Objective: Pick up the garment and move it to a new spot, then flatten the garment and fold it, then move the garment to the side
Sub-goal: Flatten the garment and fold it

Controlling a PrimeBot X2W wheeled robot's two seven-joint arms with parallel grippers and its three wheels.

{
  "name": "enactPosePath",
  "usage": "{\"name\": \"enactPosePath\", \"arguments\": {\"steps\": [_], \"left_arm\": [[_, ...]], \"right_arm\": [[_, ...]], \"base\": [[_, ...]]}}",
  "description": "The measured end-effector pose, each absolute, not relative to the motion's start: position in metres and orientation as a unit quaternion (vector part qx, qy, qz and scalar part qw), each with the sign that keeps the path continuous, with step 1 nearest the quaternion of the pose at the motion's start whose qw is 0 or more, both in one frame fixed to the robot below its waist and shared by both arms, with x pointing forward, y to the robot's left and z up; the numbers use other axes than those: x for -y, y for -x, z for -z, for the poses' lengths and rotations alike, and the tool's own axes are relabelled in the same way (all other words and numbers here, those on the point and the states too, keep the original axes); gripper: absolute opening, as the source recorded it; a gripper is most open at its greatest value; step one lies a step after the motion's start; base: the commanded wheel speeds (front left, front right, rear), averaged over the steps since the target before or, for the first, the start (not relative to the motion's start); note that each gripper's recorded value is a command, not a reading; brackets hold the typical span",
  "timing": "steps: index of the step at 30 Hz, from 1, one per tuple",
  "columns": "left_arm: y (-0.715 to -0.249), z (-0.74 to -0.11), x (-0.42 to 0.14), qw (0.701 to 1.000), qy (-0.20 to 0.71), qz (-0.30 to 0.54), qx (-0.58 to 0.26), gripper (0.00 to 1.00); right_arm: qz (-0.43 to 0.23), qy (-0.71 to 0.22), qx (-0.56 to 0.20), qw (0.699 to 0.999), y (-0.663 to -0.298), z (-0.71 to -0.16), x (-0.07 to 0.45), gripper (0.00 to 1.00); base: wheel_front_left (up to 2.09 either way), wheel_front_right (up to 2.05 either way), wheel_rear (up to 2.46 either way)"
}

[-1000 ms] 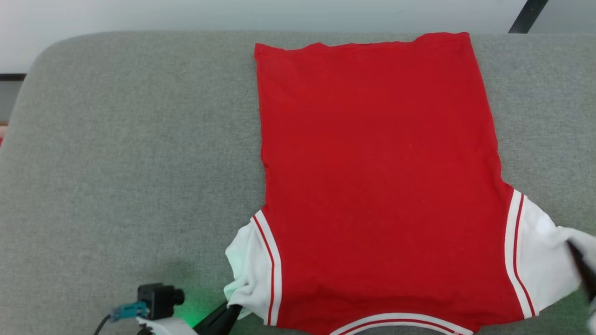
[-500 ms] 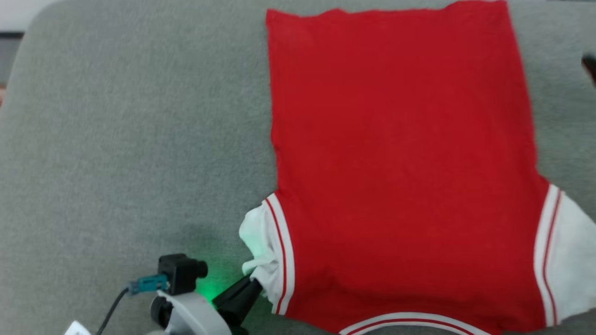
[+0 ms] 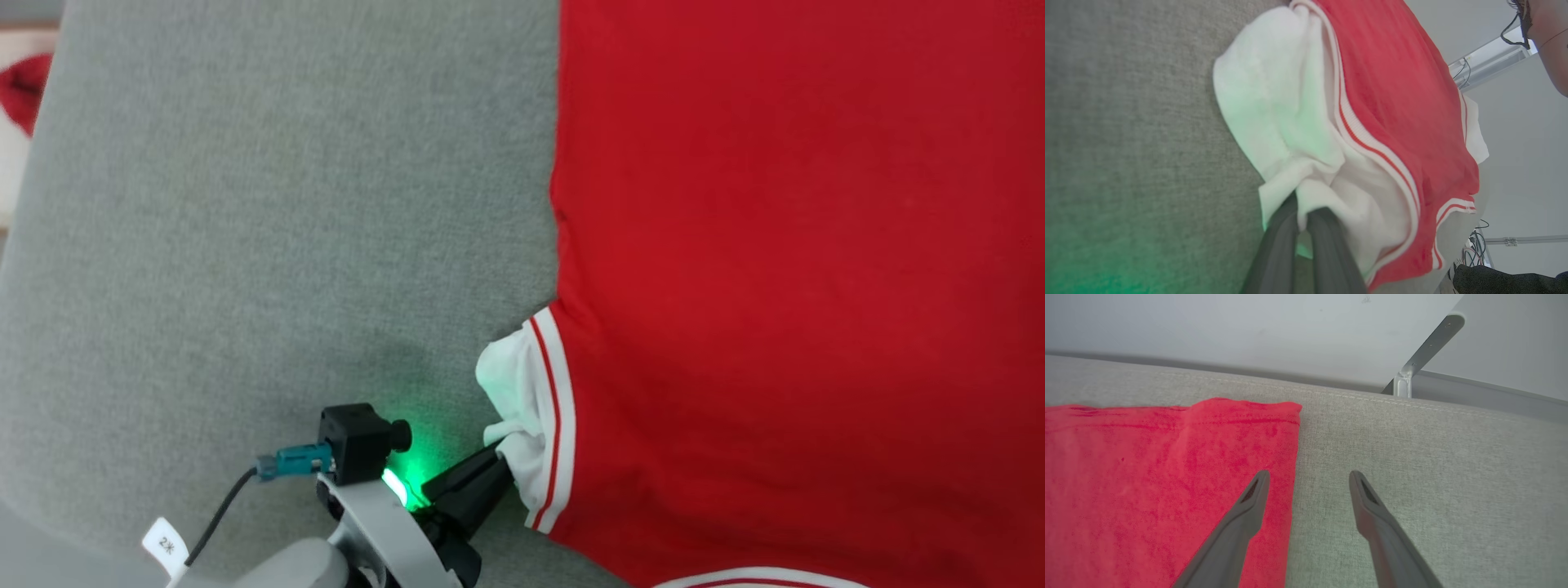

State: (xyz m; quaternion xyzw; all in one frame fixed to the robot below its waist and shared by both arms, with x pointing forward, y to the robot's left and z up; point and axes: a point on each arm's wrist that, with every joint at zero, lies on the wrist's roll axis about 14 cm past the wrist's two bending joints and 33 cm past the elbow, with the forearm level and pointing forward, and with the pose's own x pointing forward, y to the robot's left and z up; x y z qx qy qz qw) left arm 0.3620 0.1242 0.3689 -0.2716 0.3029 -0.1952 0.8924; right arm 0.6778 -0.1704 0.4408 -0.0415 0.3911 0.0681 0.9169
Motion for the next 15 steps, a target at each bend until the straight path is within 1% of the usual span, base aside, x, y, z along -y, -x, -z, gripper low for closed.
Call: {"name": "enactPosePath", "arguments": {"steps": [3,4,7,14,15], "left_arm": [[-0.363,-0.366,-0.125,0.891,0.273,0.194,-0.305,0.00],[-0.363,-0.363,-0.125,0.890,0.276,0.194,-0.308,0.00],[-0.365,-0.360,-0.124,0.888,0.283,0.191,-0.308,0.00],[-0.366,-0.355,-0.124,0.885,0.289,0.191,-0.312,0.00],[-0.366,-0.354,-0.124,0.885,0.289,0.192,-0.312,0.00]], "right_arm": [[-0.068,0.034,-0.399,0.914,-0.687,-0.430,0.164,1.00],[-0.068,0.043,-0.409,0.909,-0.693,-0.416,0.159,1.00],[-0.078,0.042,-0.442,0.893,-0.690,-0.383,0.147,1.00],[-0.075,0.041,-0.459,0.884,-0.699,-0.367,0.144,1.00],[-0.075,0.041,-0.460,0.884,-0.698,-0.366,0.144,0.96]], "base": [[0.00,0.00,0.00],[0.00,0.00,0.00],[0.00,0.00,0.00],[0.00,0.00,0.00],[0.00,0.00,0.00]]}}
